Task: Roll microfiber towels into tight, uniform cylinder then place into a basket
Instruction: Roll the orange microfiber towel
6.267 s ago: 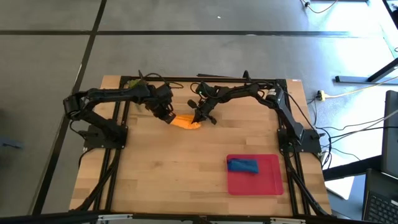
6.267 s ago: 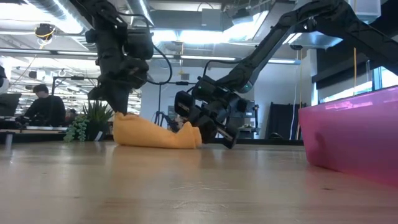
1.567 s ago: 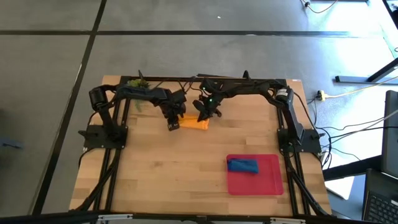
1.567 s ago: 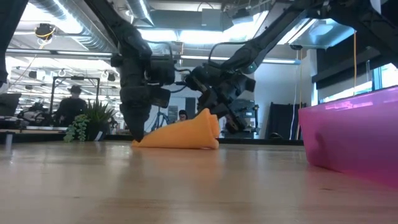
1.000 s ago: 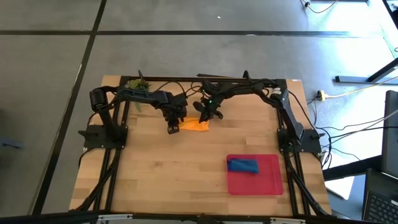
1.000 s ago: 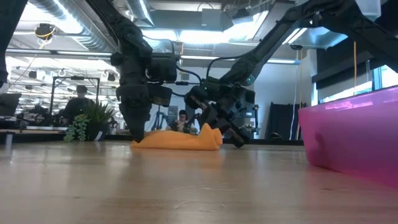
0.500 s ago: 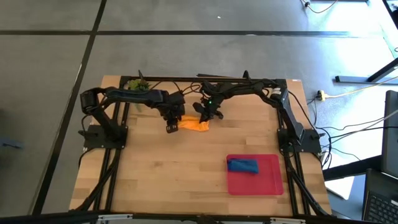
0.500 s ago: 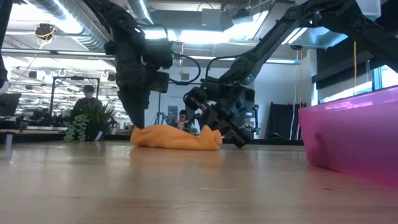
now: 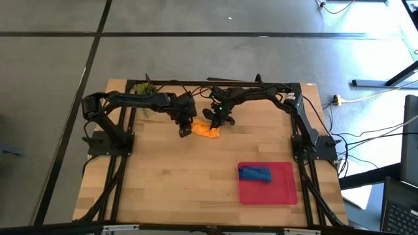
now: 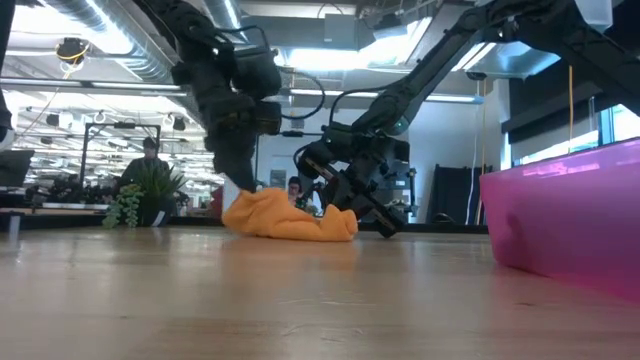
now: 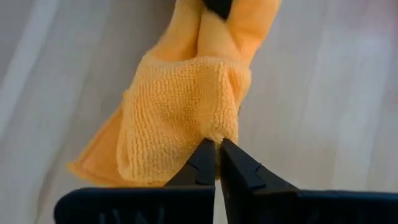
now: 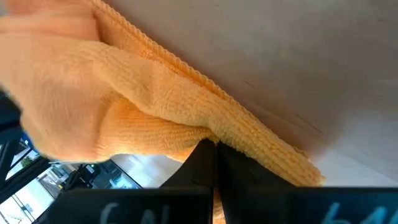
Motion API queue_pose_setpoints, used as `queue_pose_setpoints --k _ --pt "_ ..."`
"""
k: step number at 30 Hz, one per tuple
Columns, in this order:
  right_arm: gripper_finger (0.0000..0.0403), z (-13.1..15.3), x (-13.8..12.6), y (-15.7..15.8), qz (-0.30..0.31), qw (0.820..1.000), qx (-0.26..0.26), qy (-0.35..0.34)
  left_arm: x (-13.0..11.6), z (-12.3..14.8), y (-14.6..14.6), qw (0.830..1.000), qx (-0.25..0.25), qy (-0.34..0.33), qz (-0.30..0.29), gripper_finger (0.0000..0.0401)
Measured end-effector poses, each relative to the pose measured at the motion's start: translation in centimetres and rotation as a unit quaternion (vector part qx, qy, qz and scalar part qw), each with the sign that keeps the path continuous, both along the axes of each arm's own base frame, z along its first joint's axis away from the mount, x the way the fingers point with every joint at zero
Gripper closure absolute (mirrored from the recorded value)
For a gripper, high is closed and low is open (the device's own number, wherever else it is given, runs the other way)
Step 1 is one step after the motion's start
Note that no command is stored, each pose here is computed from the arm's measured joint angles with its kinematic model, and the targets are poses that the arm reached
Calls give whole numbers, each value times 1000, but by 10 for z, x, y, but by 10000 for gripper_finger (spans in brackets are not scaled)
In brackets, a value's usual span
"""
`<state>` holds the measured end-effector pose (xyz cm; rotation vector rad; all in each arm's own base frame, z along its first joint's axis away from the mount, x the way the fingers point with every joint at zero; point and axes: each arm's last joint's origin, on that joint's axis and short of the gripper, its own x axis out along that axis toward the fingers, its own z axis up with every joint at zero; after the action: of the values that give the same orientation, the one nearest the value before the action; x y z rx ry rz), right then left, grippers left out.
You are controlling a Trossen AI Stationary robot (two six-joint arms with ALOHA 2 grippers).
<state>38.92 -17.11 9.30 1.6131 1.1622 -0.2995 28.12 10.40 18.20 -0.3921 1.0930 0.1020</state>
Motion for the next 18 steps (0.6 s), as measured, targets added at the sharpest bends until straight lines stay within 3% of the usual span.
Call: queue_pose_setpoints --k 6,14,18 --pt "394 0 -1 0 0 1000 -2 4 8 22 9 998 61 -20 28 401" --pt "394 -1 0 2 2 1000 -3 5 5 26 23 991 57 -11 121 401" --pt "394 -1 1 5 5 1000 -4 6 6 21 26 989 65 -1 130 401"
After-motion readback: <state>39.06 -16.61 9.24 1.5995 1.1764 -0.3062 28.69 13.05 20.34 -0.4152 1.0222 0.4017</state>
